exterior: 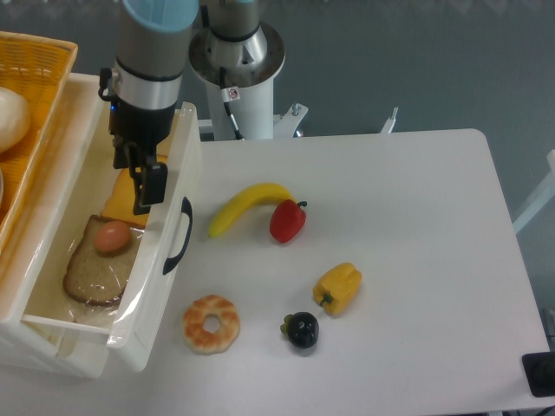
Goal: Place the egg in the upper white drawer
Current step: 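Raise the open gripper up out of the drawer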
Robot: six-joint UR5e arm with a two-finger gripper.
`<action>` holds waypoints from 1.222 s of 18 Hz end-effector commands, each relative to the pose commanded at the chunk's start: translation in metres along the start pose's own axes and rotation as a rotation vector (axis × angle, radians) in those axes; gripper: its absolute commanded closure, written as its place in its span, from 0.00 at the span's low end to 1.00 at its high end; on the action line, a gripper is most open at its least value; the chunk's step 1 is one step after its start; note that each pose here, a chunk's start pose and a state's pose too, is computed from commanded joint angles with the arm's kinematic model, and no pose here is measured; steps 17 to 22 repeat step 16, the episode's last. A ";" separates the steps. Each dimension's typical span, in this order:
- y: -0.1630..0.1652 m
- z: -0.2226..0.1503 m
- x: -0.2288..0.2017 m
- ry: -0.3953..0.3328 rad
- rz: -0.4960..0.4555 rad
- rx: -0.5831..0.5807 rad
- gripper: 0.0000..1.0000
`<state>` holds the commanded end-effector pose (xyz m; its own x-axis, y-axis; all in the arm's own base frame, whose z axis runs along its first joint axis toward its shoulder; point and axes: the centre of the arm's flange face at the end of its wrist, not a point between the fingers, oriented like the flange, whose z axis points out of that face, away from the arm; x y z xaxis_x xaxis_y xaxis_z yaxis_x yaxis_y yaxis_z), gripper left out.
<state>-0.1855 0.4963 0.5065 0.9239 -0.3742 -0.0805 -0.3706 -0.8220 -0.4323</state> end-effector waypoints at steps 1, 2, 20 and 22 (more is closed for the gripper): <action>0.000 -0.006 -0.001 -0.010 -0.027 0.003 0.00; 0.003 -0.008 -0.004 -0.016 -0.044 0.002 0.00; 0.062 0.039 -0.094 -0.134 -0.213 -0.303 0.00; 0.062 0.039 -0.094 -0.134 -0.213 -0.303 0.00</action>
